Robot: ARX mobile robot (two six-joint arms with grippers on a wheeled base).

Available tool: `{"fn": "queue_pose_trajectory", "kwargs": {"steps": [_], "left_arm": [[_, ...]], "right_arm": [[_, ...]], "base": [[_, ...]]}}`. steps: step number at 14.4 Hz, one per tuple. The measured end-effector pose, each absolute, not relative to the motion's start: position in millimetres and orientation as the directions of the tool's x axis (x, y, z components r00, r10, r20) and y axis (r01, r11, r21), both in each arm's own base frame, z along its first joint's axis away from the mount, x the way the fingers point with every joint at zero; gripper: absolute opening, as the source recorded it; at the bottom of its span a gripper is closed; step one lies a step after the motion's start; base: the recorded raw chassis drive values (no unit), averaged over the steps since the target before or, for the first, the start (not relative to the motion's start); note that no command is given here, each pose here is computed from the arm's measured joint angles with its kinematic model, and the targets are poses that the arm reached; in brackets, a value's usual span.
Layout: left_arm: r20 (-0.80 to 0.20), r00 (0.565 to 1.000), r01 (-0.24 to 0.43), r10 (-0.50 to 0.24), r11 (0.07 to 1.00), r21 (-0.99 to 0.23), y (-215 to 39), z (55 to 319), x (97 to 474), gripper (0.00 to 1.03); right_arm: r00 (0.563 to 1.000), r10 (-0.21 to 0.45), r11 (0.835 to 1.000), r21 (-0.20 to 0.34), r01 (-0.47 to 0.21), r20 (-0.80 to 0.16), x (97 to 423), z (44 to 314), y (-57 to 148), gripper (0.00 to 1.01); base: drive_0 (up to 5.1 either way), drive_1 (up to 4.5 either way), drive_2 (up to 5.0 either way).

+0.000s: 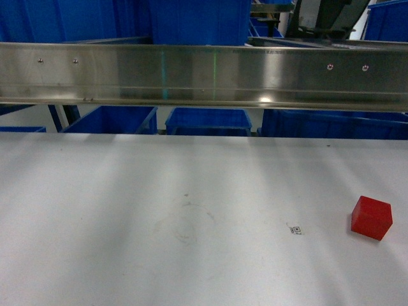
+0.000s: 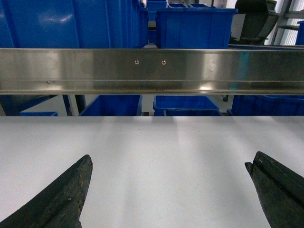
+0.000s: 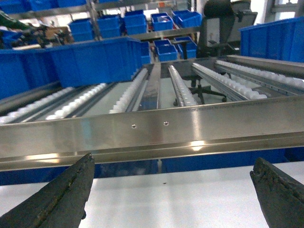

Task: Place magnetic block on left shelf second layer

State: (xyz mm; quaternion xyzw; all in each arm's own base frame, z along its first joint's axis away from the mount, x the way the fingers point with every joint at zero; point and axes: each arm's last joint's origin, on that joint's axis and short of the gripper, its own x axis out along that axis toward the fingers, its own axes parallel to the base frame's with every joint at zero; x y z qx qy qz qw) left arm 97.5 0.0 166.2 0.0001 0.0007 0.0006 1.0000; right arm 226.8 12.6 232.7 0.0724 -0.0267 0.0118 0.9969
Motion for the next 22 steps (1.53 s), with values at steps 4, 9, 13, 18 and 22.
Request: {"fn": "queue_pose_trajectory", "kwargs": {"steps": [4, 9, 13, 18, 22], "left_arm": [[-0.001, 1.0, -0.001, 0.001, 1.0, 0.0, 0, 166, 98, 0.98], [-0.001, 1.0, -0.001, 0.001, 1.0, 0.0, 0, 166, 98, 0.98], [-0.001, 1.0, -0.001, 0.001, 1.0, 0.0, 0, 166, 98, 0.98], [-0.001, 1.0, -0.001, 0.001, 1.0, 0.0, 0, 166, 98, 0.98], [-0.001, 1.0, -0.001, 0.001, 1.0, 0.0, 0, 166, 98, 0.98]], "right_arm": [[0.959, 0.006, 0.981, 0.19, 0.05, -0.284, 286, 177, 34, 0.98], [0.917, -0.082, 0.952, 0.243, 0.189, -0.391, 336, 169, 43, 0.98], [0.843, -0.073, 0.939, 0.247, 0.238, -0.533, 340, 137, 59, 0.98], [0.807, -0.095, 0.942, 0.209, 0.262, -0.583, 328, 102, 64, 0.98], [0.792, -0.137, 0.935, 0.187, 0.302, -0.594, 330, 88, 68, 0.9]], "base": [[0.0, 0.0, 0.0], [0.0, 0.0, 0.0], [0.0, 0.0, 0.0], [0.0, 0.0, 0.0], [0.0, 0.0, 0.0]]}}
